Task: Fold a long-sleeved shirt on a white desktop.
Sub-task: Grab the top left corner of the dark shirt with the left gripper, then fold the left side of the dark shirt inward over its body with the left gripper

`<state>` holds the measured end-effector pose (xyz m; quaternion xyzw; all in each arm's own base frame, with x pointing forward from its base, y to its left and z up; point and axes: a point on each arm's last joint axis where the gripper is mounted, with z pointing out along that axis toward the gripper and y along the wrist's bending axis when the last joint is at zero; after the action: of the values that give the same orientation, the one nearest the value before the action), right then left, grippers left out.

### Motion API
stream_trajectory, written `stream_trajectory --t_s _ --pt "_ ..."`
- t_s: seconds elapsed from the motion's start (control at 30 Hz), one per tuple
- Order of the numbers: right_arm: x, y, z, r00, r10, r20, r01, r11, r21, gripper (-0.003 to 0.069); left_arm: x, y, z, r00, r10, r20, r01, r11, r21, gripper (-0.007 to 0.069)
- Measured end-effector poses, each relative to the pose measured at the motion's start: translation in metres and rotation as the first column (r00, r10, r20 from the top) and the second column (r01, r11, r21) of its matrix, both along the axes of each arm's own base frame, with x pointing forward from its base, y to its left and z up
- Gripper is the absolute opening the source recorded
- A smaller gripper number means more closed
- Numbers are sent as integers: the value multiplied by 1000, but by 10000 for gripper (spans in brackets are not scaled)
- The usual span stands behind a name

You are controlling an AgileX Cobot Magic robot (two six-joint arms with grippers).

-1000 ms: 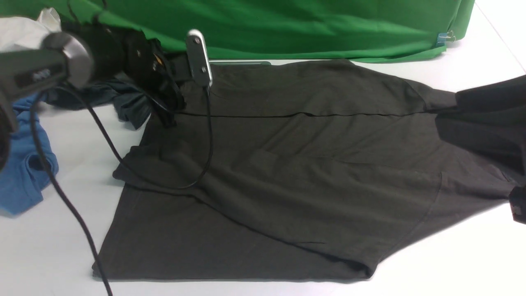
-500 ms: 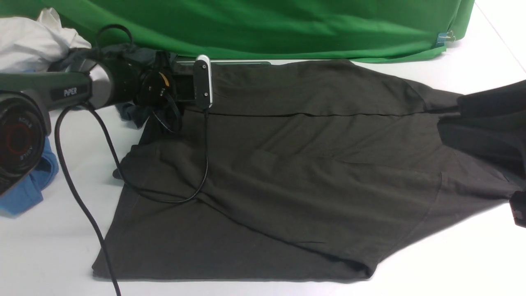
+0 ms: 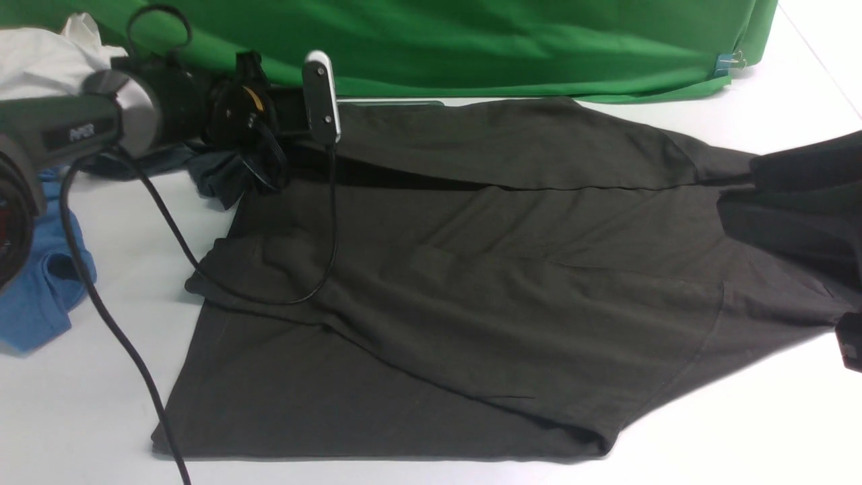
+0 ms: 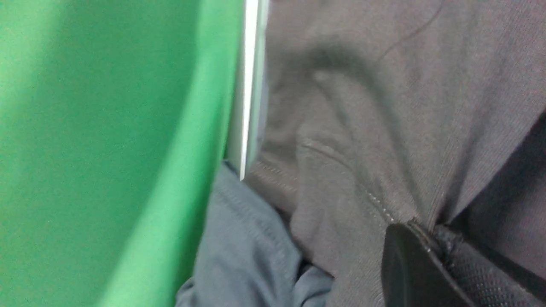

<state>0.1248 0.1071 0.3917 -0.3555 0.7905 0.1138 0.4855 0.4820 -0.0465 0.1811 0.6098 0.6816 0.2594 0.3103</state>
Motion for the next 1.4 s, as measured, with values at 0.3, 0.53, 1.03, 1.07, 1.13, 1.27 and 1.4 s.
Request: stream_trajectory --t_s 0.3,0.53,1.03,1.07,1.13,1.27,1.4 --pt "0 0 -1 1000 -2 -7 2 1000 -7 239 -28 1 29 977 69 -203 -74 997 -18 29" --pt "-1 -1 -2 1000 -4 -17 3 1000 -16 239 -53 3 69 960 92 -263 -107 993 -43 29" --pt "-1 -2 -3 1000 -3 -29 2 999 -35 238 -103 7 56 794 194 -576 -242 970 -7 29" --pt "-1 -2 -4 1000 -2 -29 1 999 -39 238 -106 7 50 785 196 -588 -242 970 1 34" --pt "-1 -2 -4 1000 1 -28 -2 999 -45 239 -112 9 38 768 206 -606 -248 969 15 60" --pt "-2 -2 -4 1000 4 -29 -5 999 -53 239 -118 11 26 745 239 -623 -281 959 31 160" --pt "-2 -3 -5 999 3 -36 -5 998 -62 239 -121 8 26 723 262 -640 -346 938 -7 354"
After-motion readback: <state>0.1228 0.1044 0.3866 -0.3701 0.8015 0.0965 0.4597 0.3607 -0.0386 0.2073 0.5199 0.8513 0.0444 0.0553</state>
